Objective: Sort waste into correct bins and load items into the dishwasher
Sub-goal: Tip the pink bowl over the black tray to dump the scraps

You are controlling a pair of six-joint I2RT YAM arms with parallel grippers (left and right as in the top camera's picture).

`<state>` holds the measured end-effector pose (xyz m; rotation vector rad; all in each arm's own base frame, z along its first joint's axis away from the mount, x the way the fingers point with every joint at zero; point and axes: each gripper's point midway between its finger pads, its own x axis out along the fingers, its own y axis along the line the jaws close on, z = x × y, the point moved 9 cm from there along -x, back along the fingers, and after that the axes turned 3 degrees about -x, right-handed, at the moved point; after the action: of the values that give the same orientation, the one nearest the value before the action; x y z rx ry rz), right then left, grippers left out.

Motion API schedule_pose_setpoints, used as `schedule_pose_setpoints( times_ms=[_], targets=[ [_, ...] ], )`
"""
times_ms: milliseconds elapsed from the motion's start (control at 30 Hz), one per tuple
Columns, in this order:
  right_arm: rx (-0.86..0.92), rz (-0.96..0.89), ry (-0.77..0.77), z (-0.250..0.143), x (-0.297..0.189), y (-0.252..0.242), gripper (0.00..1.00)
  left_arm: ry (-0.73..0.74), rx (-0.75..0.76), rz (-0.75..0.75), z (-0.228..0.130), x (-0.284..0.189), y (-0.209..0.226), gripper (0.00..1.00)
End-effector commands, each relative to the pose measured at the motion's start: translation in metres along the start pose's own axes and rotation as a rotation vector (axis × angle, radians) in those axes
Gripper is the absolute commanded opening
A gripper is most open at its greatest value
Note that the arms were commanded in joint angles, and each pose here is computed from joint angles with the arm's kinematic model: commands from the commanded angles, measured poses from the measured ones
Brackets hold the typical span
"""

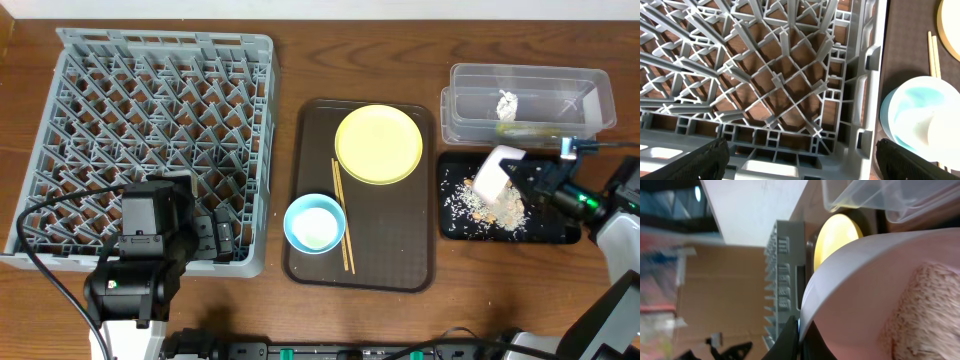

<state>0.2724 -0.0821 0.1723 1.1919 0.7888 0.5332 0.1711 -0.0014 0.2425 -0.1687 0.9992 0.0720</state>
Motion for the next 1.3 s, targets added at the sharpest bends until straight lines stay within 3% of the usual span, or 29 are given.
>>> schedule_pose_setpoints(
  times_ms=[0, 567, 700, 933, 1267],
  targets=[
    [0.119, 0.052, -0.014, 0.001, -0.009, -0.001, 0.01, -0.020, -0.014, -0.001, 0.005, -0.005, 0.000, 0.95],
    [0.263, 0.088, -0.167, 0.025, -0.049, -0.005, 0.01, -0.020, -0.015, -0.001, 0.005, -0.005, 0.000, 0.95],
    [0.199, 0.116, -0.179, 0.031, -0.055, -0.001, 0.01, -0.020, -0.015, -0.001, 0.005, -0.005, 0.000, 0.95],
    [-0.001, 0.232, -0.067, 0.029, -0.042, 0.019, 0.01, -0.020, -0.014, -0.001, 0.005, -0.005, 0.000, 0.95],
    [-0.033, 0.248, -0.031, 0.026, -0.033, 0.022, 0.01, -0.020, -0.014, -0.001, 0.005, -0.005, 0.000, 0.95]
  ],
)
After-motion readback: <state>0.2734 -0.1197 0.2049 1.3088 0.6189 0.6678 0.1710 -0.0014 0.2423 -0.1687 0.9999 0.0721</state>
